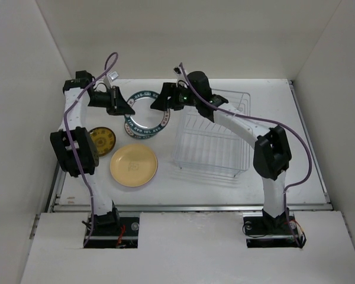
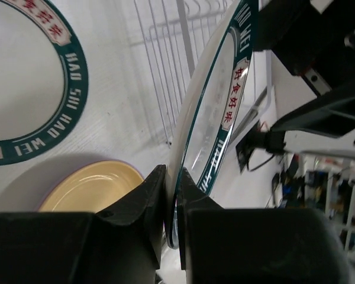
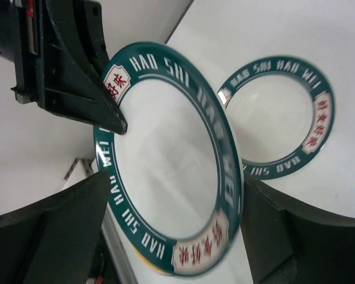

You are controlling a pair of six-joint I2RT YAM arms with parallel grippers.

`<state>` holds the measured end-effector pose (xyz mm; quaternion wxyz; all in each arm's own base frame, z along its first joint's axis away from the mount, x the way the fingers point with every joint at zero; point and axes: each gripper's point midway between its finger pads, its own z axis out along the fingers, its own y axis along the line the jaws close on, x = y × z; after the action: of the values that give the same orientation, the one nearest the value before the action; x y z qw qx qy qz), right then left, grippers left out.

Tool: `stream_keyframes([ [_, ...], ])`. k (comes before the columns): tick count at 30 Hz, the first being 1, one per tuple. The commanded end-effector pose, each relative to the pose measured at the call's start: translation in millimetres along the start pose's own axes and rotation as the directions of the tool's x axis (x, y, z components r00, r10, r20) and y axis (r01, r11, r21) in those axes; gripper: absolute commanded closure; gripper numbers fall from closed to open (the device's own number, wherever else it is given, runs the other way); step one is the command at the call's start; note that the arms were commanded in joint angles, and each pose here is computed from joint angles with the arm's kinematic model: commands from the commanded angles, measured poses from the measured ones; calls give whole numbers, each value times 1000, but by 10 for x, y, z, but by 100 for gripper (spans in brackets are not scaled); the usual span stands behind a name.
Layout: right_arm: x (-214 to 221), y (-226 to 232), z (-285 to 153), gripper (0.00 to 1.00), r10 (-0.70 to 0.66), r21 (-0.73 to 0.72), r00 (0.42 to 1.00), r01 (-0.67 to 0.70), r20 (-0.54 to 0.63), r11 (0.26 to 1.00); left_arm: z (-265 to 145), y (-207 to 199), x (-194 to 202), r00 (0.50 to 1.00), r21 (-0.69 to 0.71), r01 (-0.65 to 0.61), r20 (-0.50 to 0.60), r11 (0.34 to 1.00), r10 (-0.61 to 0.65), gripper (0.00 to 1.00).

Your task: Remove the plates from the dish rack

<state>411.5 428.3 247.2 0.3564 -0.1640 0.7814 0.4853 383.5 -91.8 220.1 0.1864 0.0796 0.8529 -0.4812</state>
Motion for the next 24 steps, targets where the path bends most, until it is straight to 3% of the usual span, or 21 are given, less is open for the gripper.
stream_keyframes([
  [1, -335, 17, -78, 10, -28, 78, 995, 21, 91, 997, -235, -5, -367, 987, -25, 67, 146, 997, -62, 100],
  [2, -432, -29, -130, 7, -32, 106, 992, 19, 122, 994, -267, 242, -439, 978, -118, 111, 189, 987, -87, 100],
  [7, -561, -340, -406, 6, -30, 311, 975, -40, 218, 949, -235, 887, -617, 953, -287, 230, 260, 930, -156, 100],
  [11, -650, -164, -671, 6, -48, 313, 965, -36, 257, 949, -92, 1184, -777, 950, -348, 258, 262, 901, -171, 100],
  [18, -508, -82, -974, 6, -48, 325, 965, -40, 259, 945, 249, 1531, -675, 966, -448, 245, 186, 860, -178, 100],
  [21, -500, -64, -1058, 6, -52, 333, 962, -42, 269, 942, 230, 1713, -582, 976, -543, 215, 145, 811, -162, 79],
  [24, -495, -74, -1093, 6, -63, 344, 960, -36, 271, 938, 262, 1749, -450, 993, -639, 109, 44, 762, -106, 54],
])
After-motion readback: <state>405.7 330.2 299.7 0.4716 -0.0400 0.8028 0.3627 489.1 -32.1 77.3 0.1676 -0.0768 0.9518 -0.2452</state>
